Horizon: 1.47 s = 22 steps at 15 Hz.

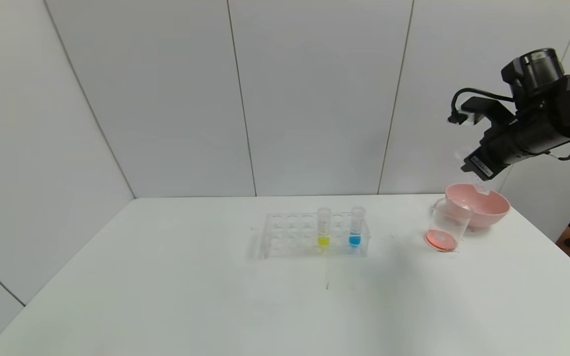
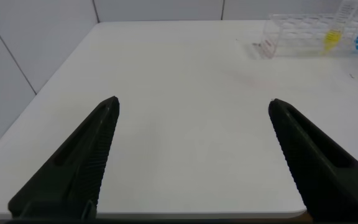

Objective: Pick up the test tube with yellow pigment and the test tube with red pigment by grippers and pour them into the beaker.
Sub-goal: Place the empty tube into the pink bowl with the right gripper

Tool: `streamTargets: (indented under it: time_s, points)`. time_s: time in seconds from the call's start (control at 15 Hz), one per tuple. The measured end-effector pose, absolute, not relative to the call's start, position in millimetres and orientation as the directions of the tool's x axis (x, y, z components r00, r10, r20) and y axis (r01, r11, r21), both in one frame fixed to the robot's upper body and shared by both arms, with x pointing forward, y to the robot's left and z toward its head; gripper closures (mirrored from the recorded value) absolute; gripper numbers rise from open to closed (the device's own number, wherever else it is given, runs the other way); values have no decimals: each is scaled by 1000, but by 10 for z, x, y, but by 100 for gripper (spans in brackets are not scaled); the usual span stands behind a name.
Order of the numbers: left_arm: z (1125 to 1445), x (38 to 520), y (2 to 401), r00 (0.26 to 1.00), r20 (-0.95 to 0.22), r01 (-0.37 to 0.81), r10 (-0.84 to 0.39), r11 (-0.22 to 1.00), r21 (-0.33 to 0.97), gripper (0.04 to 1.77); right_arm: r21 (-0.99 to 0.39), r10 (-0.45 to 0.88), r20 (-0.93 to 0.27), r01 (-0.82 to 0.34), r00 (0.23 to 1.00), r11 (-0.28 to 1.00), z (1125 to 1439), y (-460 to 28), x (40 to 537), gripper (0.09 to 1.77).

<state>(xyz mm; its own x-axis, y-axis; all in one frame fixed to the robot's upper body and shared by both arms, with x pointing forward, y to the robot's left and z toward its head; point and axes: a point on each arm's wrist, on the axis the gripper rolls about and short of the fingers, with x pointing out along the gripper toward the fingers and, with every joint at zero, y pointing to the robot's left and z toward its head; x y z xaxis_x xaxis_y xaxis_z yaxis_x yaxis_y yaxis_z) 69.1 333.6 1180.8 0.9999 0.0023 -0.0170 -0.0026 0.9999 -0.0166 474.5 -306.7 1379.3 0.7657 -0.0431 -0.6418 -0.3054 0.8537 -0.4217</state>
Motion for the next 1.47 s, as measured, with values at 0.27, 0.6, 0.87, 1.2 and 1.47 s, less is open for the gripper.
streamTargets:
  time_s: [0.27,0.6,0.87,1.2,1.47]
  points:
    - [11808,691,3336,1000,-17,-3,3,1000,-17,9,-254,-62,-629,-130,775,958,13831,-3455,4642,137]
    - [11808,691,3336,1000,-17,-3,3,1000,-17,9,-164,-11,-494,-80,869,983,13638,-3889,4478,137]
    - [11808,691,3336,1000,-17,-3,3,1000,-17,9,-147,-47,-291,4,956,989,13445,-4189,4382,137]
    - [11808,691,3336,1000,-17,-3,3,1000,-17,9,-41,-68,-191,61,979,997,13120,-4308,4650,137]
    - [11808,691,3336,1000,-17,-3,3,1000,-17,9,0,-50,-191,51,980,999,12787,-4293,4920,137]
